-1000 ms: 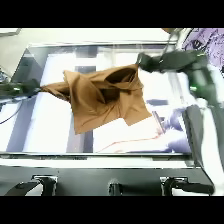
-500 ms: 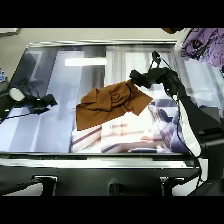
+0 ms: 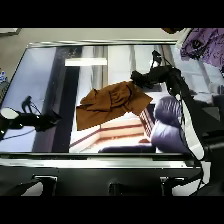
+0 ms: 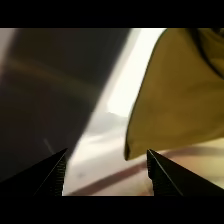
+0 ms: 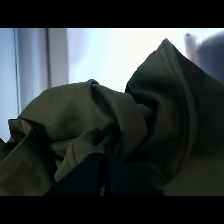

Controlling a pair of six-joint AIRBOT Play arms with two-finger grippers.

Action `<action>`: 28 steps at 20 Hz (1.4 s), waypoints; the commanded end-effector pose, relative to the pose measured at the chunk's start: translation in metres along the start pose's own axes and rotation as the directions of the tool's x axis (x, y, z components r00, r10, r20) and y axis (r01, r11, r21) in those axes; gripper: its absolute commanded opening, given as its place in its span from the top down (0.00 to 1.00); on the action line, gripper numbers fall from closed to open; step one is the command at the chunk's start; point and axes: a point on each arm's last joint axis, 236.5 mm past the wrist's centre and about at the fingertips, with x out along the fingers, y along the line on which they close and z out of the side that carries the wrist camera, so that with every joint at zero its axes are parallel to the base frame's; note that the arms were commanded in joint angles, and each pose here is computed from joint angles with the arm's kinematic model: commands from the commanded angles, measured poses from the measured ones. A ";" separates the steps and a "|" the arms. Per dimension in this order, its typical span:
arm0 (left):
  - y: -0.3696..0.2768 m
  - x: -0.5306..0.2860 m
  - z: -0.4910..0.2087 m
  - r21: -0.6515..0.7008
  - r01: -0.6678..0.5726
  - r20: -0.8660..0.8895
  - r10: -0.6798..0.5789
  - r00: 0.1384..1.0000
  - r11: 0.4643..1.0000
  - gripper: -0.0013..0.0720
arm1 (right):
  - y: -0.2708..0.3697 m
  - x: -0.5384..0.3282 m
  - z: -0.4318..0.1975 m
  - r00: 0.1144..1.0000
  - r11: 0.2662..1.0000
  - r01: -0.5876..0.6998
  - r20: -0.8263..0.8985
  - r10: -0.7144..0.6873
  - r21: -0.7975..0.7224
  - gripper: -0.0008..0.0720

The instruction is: Fold the clothes and pants, and hang the long-sleeved shirts on hangers.

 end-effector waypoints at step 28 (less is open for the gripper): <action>-0.208 -0.374 0.070 0.488 -0.093 0.711 -0.334 0.619 0.868 0.96 | 0.023 -0.345 0.077 0.784 0.863 0.476 0.525 -0.330 -0.169 0.96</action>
